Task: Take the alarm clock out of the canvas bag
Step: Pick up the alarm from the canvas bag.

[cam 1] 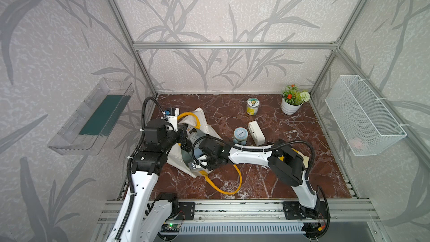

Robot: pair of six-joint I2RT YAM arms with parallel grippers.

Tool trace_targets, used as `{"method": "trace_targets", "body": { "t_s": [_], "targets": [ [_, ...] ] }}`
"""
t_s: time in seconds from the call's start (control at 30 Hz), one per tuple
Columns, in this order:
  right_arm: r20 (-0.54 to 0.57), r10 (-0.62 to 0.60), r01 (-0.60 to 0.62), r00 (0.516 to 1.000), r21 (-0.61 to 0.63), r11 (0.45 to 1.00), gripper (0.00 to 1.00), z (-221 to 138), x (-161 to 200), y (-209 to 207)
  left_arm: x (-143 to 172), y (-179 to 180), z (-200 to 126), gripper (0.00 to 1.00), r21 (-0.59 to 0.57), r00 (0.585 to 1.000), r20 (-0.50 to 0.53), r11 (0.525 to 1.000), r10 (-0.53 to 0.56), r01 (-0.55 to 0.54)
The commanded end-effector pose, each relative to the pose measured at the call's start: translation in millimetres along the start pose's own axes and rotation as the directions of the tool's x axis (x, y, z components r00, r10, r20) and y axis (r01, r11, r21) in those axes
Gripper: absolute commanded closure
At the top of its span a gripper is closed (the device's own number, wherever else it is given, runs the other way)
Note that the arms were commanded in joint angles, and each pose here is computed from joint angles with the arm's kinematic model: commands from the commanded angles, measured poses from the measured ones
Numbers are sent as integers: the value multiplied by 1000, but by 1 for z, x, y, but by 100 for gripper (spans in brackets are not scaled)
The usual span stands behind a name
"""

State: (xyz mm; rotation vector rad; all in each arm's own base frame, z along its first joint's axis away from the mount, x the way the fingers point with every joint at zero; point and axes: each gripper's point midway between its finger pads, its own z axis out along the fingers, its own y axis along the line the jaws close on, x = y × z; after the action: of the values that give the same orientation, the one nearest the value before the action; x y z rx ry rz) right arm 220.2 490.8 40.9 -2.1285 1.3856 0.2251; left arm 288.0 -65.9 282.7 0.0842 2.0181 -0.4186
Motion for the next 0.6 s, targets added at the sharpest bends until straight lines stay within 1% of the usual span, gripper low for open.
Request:
{"method": "trace_targets", "body": {
  "t_s": [0.0, 0.3, 0.57],
  "targets": [
    [-22, 9, -10, 1000, -20, 1000, 76, 1, 4, 7, -27, -12, -15, 100, 37, 994, 109, 999, 25, -29],
    [-7, 35, -35, 999, -14, 999, 85, -13, -8, 11, -23, -2, -19, 100, -24, 994, 107, 999, 38, -36],
    [70, 91, -90, 993, -19, 996, 89, -36, -33, 10, -16, 9, -18, 100, -87, 996, 75, 995, 45, -39]
  ]
}}
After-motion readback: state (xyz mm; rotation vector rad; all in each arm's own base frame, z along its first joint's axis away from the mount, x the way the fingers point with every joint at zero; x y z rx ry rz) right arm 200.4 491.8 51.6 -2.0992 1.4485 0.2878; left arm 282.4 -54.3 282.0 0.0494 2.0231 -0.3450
